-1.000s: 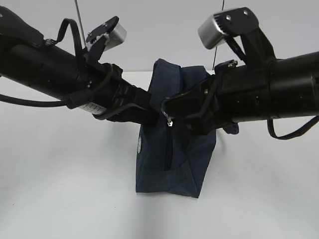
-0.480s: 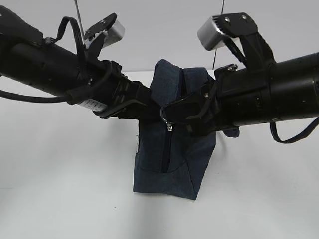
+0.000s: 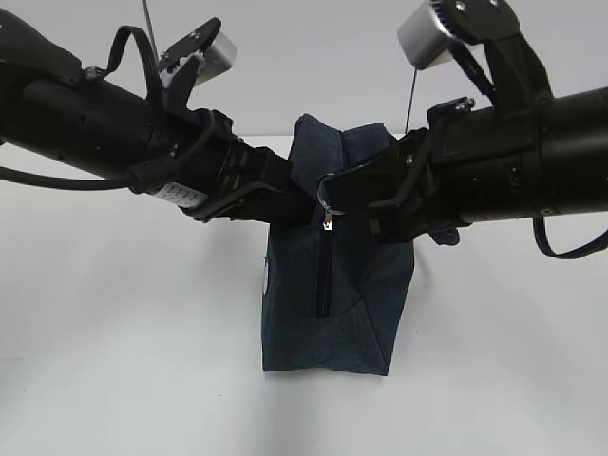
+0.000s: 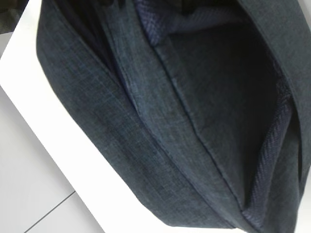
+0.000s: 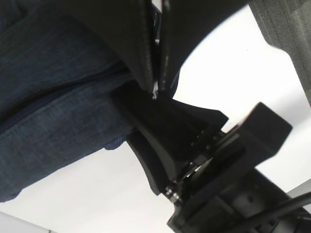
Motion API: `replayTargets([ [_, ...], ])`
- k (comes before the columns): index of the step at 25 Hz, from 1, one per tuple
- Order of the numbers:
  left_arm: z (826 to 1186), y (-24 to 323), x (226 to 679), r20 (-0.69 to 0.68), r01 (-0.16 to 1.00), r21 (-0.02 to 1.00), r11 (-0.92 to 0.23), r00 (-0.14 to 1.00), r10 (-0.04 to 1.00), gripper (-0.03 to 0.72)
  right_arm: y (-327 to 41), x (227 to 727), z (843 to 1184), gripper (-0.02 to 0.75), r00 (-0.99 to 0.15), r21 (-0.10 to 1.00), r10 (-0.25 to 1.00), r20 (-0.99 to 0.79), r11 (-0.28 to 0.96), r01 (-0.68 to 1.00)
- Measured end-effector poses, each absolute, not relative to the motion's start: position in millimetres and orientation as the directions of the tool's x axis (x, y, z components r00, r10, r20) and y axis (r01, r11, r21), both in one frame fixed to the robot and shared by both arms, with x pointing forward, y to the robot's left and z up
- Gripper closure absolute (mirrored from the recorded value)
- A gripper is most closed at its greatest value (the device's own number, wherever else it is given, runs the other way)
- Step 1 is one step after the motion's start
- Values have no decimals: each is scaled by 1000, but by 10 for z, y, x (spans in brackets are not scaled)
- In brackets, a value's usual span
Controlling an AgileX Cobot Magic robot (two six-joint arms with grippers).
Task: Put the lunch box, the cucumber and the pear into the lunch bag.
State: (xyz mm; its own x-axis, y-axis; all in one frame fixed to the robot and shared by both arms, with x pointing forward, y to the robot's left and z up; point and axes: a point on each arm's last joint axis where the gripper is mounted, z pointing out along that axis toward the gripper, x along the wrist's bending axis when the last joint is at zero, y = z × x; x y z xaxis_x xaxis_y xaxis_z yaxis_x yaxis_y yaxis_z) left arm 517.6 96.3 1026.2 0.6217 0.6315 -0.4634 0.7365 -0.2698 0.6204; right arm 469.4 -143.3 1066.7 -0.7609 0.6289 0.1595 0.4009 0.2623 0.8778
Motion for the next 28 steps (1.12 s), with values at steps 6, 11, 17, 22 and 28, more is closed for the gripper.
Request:
replayTargets([
  [6, 10264, 961, 5174, -467, 738, 619, -268, 621, 630, 465, -1438, 4690, 10679, 732, -760, 880, 631, 156, 260, 397],
  [11, 10264, 961, 5166, -467, 737, 617, -275, 624, 626, 601, -1438, 4688, 10676, 732, -745, 872, 640, 188, 240, 426],
  [17, 10281, 954, 5160, -464, 733, 623, -273, 628, 625, 703, -1436, 4665, 10654, 732, -707, 836, 651, 276, 201, 511],
  [22, 10283, 955, 5171, -457, 730, 630, -267, 625, 633, 704, -1444, 4654, 10630, 732, -666, 800, 669, 330, 177, 574],
  [28, 10286, 956, 5183, -454, 729, 635, -256, 620, 639, 704, -1494, 4739, 10628, 732, -613, 777, 695, 376, 124, 617],
])
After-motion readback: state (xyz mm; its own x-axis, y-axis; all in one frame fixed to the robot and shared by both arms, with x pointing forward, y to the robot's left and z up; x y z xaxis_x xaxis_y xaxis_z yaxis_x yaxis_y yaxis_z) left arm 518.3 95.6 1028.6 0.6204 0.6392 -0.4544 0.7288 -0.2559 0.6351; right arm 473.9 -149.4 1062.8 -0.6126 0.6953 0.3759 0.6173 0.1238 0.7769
